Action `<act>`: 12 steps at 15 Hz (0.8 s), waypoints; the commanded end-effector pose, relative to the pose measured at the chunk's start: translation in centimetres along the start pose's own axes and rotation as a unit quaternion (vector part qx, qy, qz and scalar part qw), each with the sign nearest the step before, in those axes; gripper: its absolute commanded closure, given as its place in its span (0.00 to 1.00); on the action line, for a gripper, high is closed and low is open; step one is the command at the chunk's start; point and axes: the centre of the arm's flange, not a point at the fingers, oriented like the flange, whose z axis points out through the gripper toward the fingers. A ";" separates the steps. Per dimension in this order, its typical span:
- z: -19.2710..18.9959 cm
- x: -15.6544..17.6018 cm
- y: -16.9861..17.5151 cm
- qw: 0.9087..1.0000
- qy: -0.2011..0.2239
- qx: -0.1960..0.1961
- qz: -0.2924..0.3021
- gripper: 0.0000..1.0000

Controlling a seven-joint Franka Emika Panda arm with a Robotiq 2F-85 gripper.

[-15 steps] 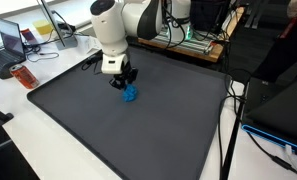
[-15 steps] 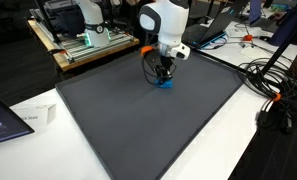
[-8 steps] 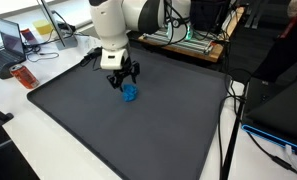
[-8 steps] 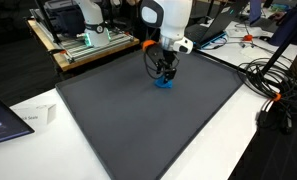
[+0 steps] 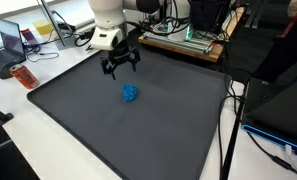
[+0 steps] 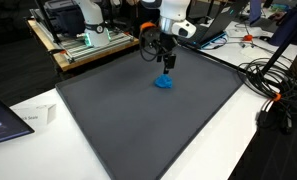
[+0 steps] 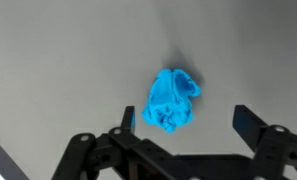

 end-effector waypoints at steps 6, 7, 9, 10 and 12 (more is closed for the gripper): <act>-6.8 -1.0 -5.2 0.988 0.019 0.005 0.156 0.00; -7.3 -0.9 -5.8 0.985 0.022 0.000 0.170 0.00; -8.2 -0.7 -7.2 0.980 0.024 -0.011 0.197 0.00; -8.6 -0.5 -8.0 0.975 0.024 -0.017 0.218 0.00; -9.1 -0.3 -9.4 0.965 0.028 -0.025 0.259 0.00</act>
